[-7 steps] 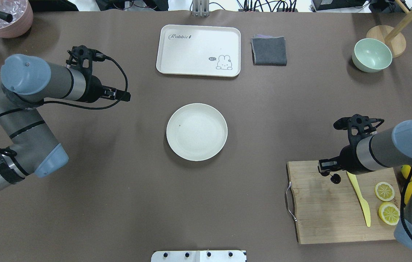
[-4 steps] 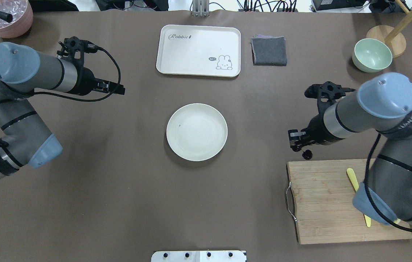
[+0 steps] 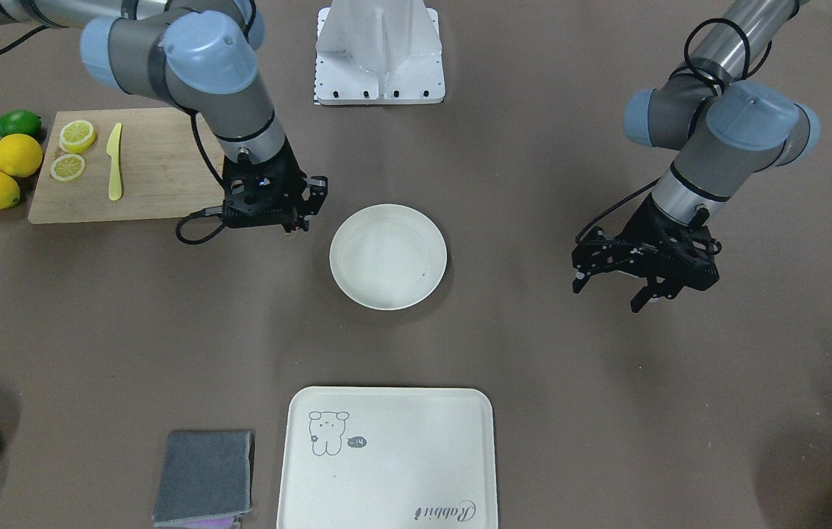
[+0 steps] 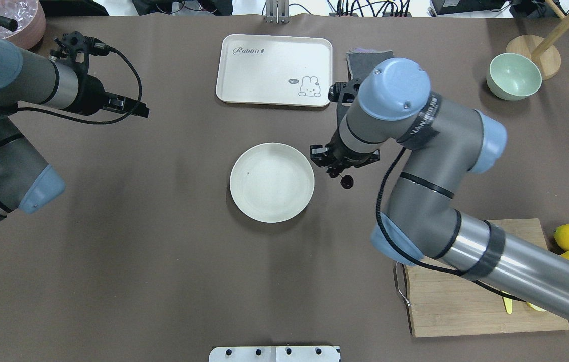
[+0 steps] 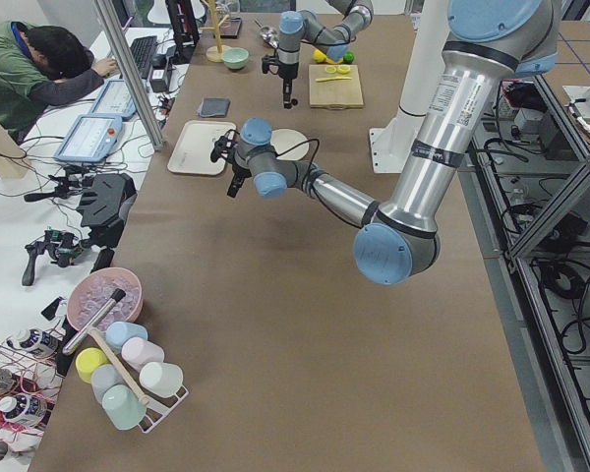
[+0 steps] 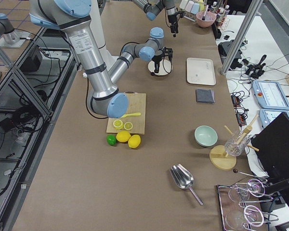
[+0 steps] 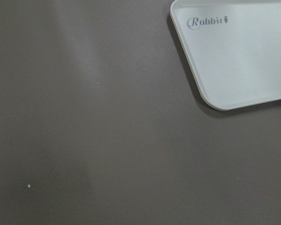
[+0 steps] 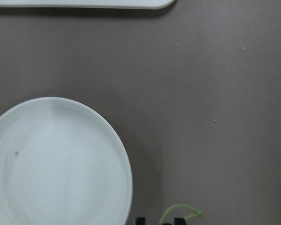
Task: Place red cherry on plate
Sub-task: 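Lift the cherries with the right gripper and carry them over the plate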
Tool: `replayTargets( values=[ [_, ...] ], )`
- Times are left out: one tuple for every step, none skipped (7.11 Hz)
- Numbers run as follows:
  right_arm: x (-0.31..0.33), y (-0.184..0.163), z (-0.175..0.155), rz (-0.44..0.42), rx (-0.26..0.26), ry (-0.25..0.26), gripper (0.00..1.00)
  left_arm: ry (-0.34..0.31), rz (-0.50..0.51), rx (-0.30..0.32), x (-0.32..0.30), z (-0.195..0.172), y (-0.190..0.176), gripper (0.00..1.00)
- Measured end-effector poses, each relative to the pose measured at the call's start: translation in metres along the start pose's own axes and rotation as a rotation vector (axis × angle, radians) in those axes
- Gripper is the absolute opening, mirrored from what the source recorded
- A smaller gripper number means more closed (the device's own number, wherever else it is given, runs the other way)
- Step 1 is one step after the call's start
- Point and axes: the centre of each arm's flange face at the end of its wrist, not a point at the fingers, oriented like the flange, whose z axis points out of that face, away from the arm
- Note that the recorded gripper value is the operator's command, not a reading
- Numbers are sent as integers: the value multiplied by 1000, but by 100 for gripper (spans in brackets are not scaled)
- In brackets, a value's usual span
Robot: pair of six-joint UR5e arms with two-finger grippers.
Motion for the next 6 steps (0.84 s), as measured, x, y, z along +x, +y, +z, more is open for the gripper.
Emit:
replayTargets(
  values=[
    [-30, -17, 24, 21, 24, -4, 0, -10, -4, 1, -6, -2, -2, 98],
    [-52, -26, 44, 42, 46, -3, 0, -19, -9, 2, -12, -2, -4, 98],
    [-70, -26, 59, 46, 59, 2, 0, -29, -4, 1, -18, -1, -6, 98],
    [-84, -21, 69, 43, 63, 4, 0, -40, 19, -1, -25, 0, -7, 98],
    [-95, -13, 77, 43, 57, 3, 13, -48, 40, 1, -30, 0, -10, 98],
    [-103, -4, 81, 45, 49, 1, 99, -52, 48, 2, -34, -1, -11, 98]
  ],
)
